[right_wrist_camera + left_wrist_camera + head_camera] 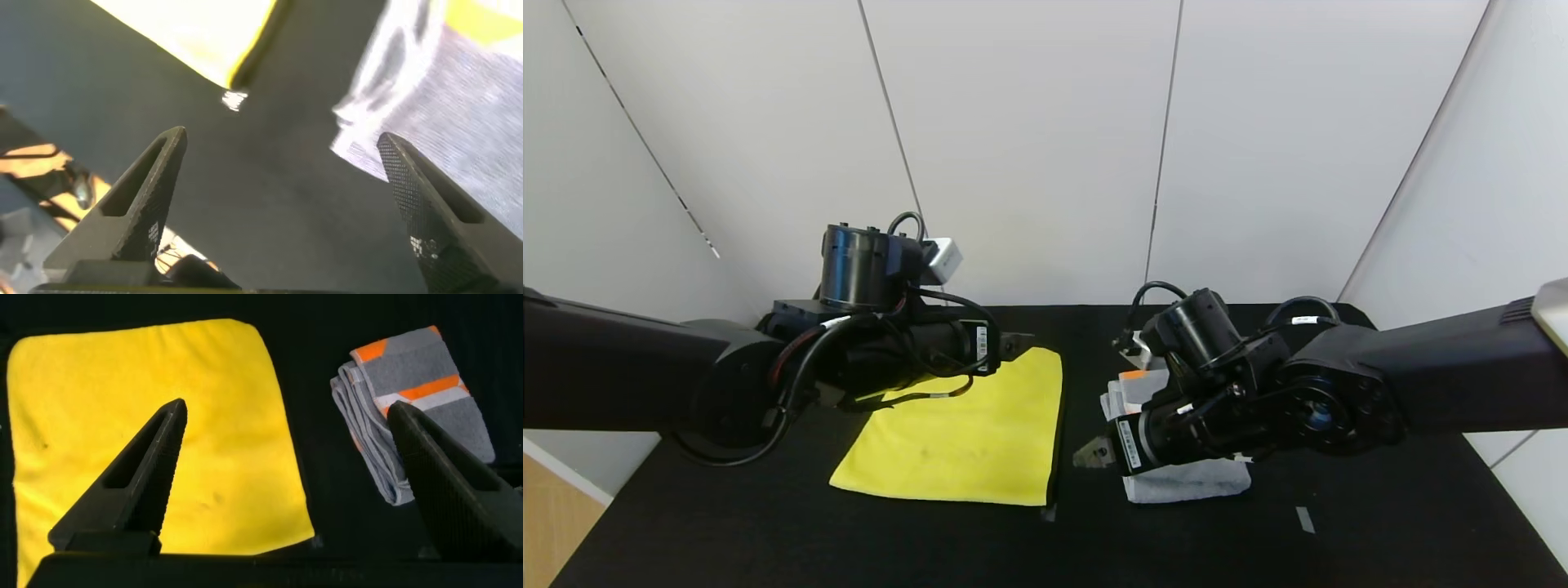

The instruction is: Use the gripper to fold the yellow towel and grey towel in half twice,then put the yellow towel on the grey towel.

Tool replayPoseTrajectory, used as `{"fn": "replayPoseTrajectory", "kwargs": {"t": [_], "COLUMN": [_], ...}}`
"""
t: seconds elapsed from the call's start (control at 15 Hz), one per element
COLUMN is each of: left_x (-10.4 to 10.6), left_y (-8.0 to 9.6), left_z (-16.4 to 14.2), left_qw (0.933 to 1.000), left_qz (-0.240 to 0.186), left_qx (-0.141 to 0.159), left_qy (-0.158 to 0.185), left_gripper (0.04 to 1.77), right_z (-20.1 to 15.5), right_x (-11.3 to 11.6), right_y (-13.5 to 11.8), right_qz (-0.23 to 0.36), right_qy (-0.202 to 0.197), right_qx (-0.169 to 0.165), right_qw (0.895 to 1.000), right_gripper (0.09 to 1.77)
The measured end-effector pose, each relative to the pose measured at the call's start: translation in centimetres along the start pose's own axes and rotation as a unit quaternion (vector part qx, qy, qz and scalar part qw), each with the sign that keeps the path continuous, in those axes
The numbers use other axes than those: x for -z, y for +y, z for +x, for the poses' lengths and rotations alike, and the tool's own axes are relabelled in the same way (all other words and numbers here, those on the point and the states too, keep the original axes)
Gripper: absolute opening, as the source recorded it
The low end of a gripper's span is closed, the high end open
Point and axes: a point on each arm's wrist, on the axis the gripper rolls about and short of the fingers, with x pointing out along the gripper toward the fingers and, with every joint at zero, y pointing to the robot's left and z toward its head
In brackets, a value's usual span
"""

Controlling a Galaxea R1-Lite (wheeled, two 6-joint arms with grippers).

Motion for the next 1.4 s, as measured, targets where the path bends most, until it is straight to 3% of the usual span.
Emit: {"fn": "replayPoseTrajectory", "kwargs": {"t": [0.2,0.4,0.67,1.0,1.4], "left_x": [-0.8,-1.5,-0.2,2.0,5.1], "left_y": [1.7,4.4,8.3,11.9,13.6], "left_z": [-0.6,-1.4,-2.7,-4.8,-6.0], "left_qw": [0.9999,0.9994,0.9948,0.9889,0.9792], "left_qz": [-0.008,-0.010,-0.027,-0.031,-0.048], "left_qx": [-0.001,-0.031,-0.085,-0.113,-0.139], "left_qy": [-0.007,-0.012,0.050,0.091,0.141], "left_gripper": [1.72,1.72,1.72,1.72,1.72], "right_z": [0.4,1.5,3.2,5.5,6.7], "right_x": [-0.3,-0.4,-1.5,-2.0,-2.7], "right_y": [1.1,1.7,2.1,2.6,2.9], "right_qz": [-0.012,-0.018,-0.020,-0.020,0.033], "right_qy": [-0.004,0.000,-0.009,-0.010,-0.019], "right_qx": [-0.016,-0.020,-0.026,-0.029,-0.035], "right_qw": [1.000,1.000,0.999,0.999,0.999], "right_gripper": [1.69,1.70,1.70,1.70,1.70]}}
